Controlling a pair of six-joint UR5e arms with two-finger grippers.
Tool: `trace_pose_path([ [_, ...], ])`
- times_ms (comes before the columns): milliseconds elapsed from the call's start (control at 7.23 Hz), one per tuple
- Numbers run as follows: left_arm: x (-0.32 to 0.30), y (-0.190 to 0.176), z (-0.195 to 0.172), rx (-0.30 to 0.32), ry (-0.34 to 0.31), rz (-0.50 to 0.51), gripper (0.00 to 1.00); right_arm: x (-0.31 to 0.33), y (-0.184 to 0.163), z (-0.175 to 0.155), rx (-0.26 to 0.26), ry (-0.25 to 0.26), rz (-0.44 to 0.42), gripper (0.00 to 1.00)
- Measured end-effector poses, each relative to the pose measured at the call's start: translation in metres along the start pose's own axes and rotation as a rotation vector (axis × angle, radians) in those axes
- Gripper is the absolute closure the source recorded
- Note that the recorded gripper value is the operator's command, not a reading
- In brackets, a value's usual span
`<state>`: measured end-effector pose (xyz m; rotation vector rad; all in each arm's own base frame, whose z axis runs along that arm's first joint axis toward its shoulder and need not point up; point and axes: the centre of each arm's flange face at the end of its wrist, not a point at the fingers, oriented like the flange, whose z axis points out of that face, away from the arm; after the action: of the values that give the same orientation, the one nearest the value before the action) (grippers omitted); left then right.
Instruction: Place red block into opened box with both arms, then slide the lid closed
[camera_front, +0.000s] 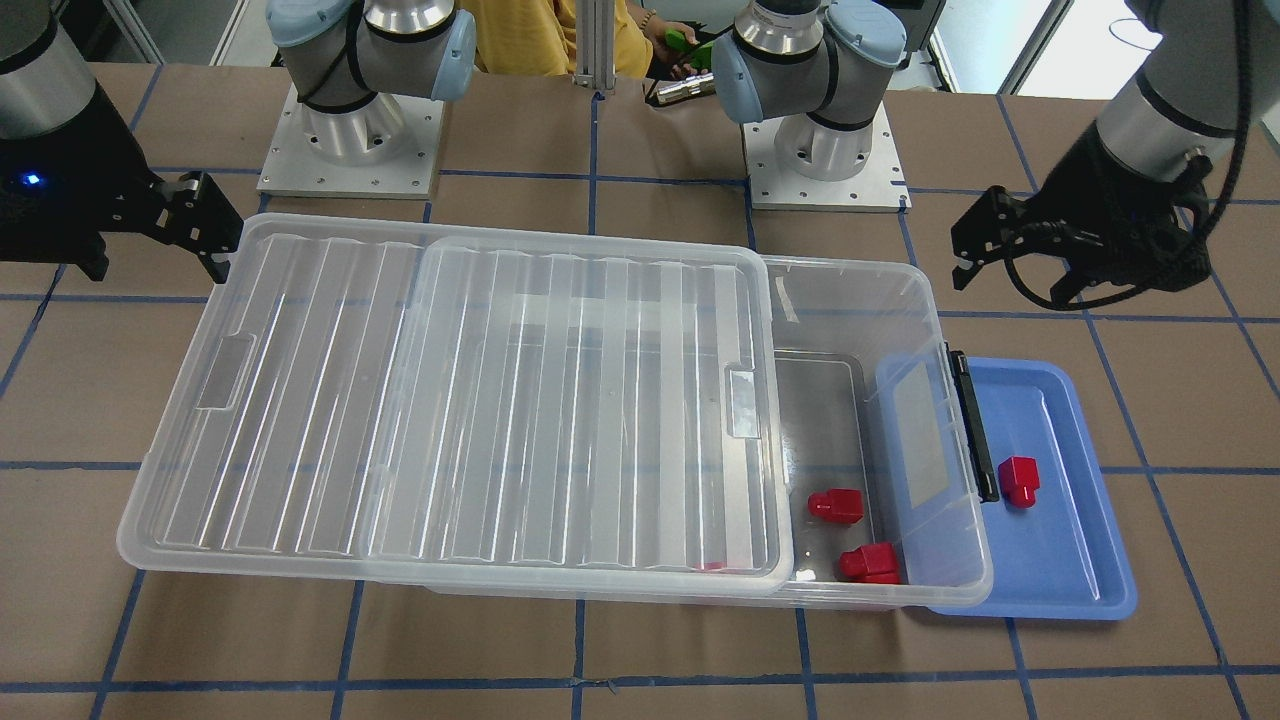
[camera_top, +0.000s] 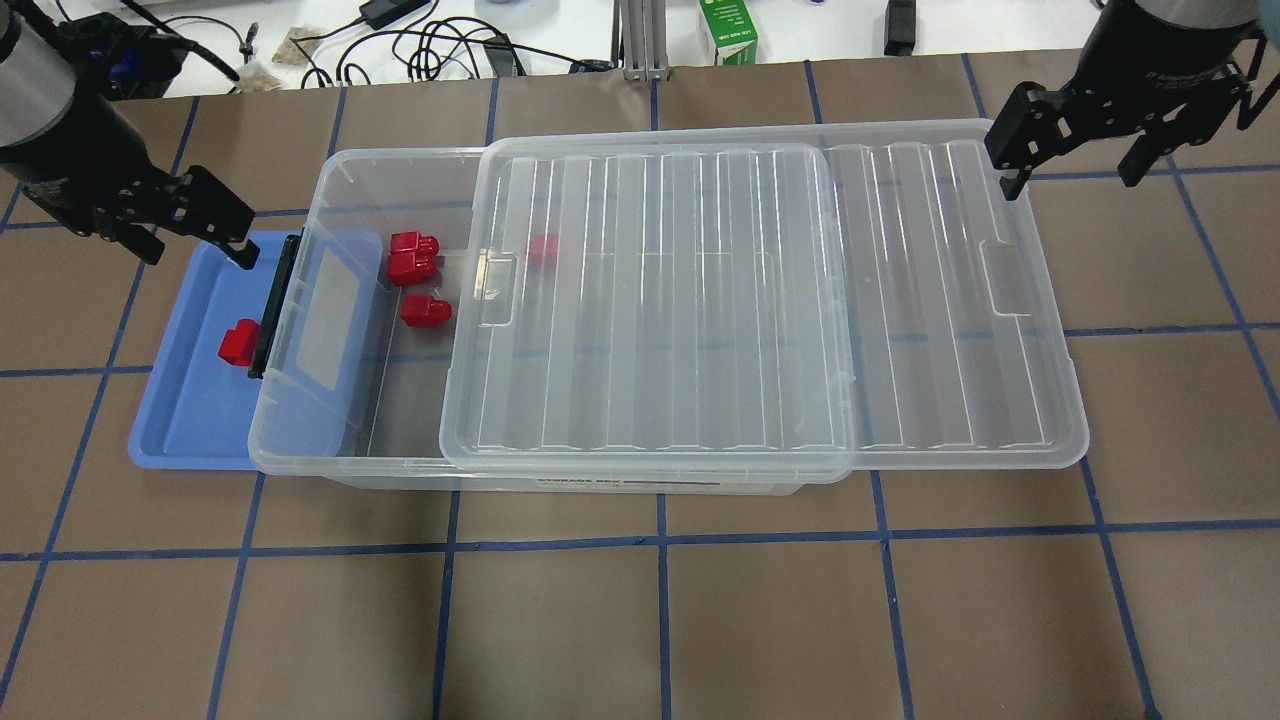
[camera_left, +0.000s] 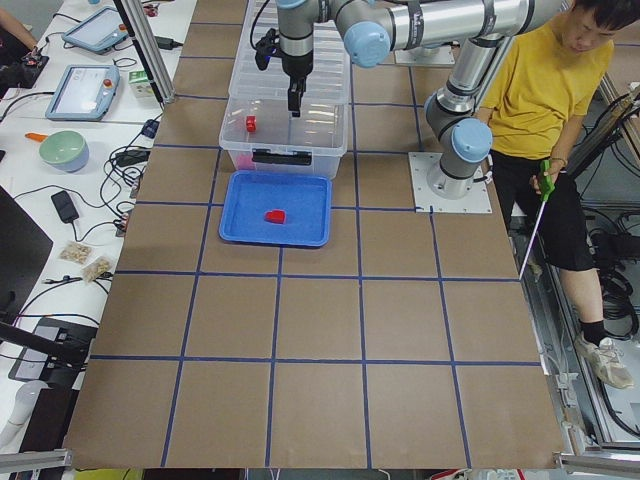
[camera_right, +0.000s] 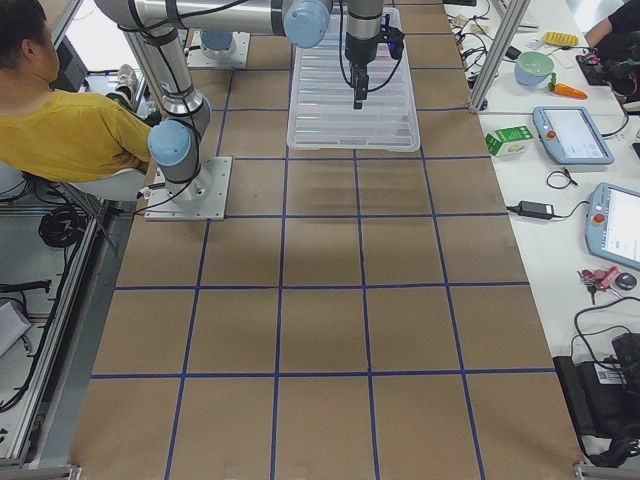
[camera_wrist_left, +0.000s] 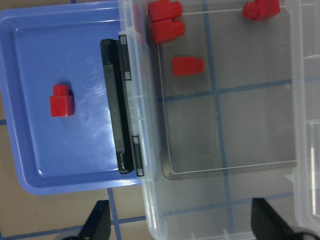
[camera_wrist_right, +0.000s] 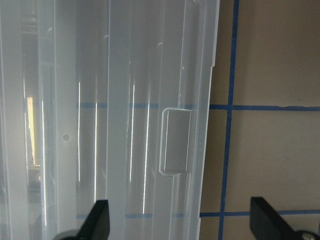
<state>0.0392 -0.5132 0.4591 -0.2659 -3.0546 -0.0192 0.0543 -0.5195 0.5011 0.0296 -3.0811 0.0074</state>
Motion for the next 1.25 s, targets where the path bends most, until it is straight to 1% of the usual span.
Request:
trace_pose_path([
  [138, -0.043, -0.002, 0.019, -0.015, 0.026, 0.033, 0.0, -0.008, 0.004, -0.005, 0.011, -0.024, 0.022, 0.0],
  [277, -0.082, -0.003, 0.046, -0.02, 0.05, 0.062, 0.0, -0.016, 0.008, -0.009, 0.021, -0.042, 0.027, 0.0],
  [415, -0.114, -0.004, 0.078, -0.008, 0.052, 0.079, 0.0, -0.021, 0.01, -0.012, 0.026, -0.05, 0.026, 0.0],
  [553, -0.136, -0.009, 0.112, 0.018, 0.029, 0.087, 0.0, -0.027, 0.012, -0.014, 0.03, -0.054, 0.018, 0.0],
  [692, -0.151, -0.013, 0.139, 0.035, 0.012, 0.087, 0.0, -0.036, 0.013, -0.015, 0.034, -0.055, 0.0, 0.0],
  [969, -0.17, -0.022, 0.185, 0.03, 0.02, 0.068, 0.0, -0.051, 0.015, -0.016, 0.04, -0.052, -0.028, 0.0],
  [1245, -0.176, -0.028, 0.211, 0.029, 0.038, 0.014, 0.0, -0.053, 0.015, -0.015, 0.039, -0.051, -0.034, 0.0],
])
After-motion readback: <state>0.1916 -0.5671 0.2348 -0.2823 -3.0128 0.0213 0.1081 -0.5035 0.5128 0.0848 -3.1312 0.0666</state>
